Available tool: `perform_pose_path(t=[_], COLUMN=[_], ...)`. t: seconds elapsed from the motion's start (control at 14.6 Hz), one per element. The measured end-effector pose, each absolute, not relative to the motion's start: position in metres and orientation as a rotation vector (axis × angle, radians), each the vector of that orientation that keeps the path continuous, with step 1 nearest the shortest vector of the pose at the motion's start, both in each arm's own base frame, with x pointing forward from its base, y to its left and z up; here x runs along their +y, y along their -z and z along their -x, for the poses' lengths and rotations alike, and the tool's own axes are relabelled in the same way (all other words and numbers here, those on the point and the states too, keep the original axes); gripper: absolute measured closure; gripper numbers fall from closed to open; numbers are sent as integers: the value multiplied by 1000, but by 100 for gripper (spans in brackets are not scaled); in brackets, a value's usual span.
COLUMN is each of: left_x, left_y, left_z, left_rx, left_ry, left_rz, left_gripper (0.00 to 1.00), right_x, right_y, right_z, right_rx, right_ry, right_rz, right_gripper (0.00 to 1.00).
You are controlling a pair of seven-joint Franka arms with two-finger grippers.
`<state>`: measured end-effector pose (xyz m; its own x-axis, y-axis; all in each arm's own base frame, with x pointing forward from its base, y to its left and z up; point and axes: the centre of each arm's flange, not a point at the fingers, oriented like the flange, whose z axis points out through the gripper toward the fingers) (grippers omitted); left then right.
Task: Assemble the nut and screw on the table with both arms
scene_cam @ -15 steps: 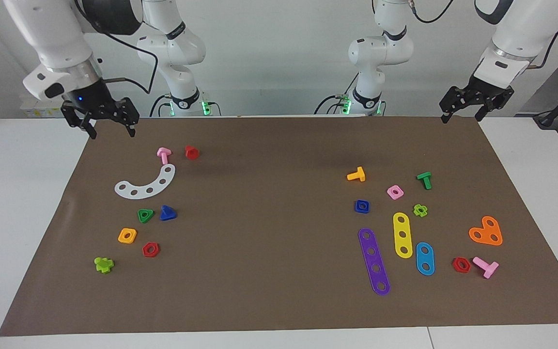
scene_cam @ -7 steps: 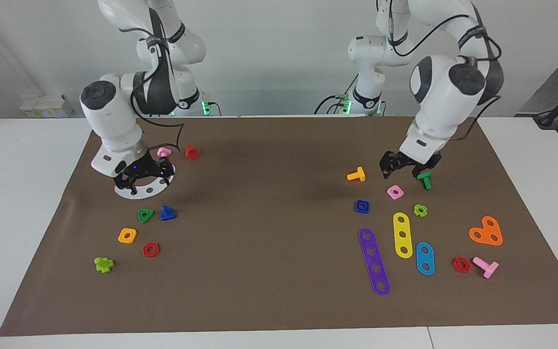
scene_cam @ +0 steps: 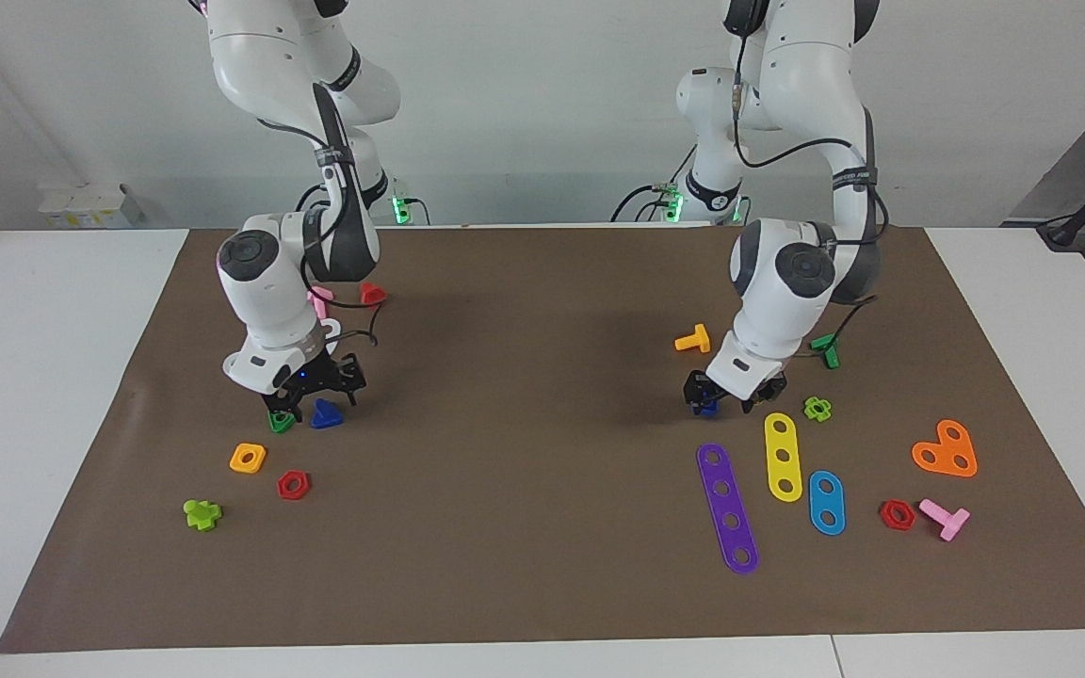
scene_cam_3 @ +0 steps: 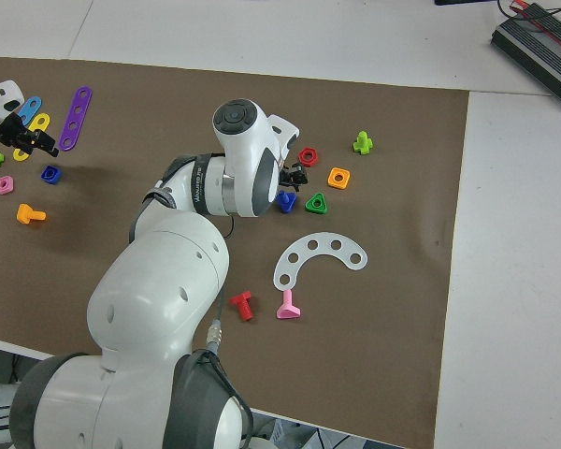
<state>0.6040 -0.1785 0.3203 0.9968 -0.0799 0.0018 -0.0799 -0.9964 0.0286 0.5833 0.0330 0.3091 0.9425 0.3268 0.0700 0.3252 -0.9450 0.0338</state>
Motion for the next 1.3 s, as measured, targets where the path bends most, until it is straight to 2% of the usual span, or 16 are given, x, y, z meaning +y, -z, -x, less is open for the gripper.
perform_pose_path(t=[0.07,0.14,0.27,0.62,0.69,0.75,0.82,1.1,1.3], left_x=[-179,-178,-176,-178,-181,-183,-186,-190,-189], left_y=[-313,-308,-303,-297,-295,-293,-292,-294,-293], left_z=[-603,-601,-598,-592,-588,-585,-582,-572,-569], left_rx=[-171,-228,-359,-551,-573,-592,-613,-663,-704], left_ry=[16,29,45,74,95,122,147,220,236], left_rz=[-3111,-3109,-3099,-3068,-3065,-3062,-3058,-3046,-3035], left_gripper=[13,13,14,14,14,14,14,16,20], right_x=[32,29,24,22,22,22,22,22,26], right_y=[-306,-305,-304,-304,-304,-304,-304,-307,-340], right_z=[-582,-581,-581,-580,-580,-580,-580,-582,-592], right_rx=[519,530,535,534,534,534,529,509,420], right_ry=[-110,-106,-101,-99,-99,-99,-100,-112,-155], right_rz=[-3074,-3072,-3071,-3071,-3071,-3071,-3073,-3078,-3091], right_gripper=[30,30,46,53,61,74,81,81,81])
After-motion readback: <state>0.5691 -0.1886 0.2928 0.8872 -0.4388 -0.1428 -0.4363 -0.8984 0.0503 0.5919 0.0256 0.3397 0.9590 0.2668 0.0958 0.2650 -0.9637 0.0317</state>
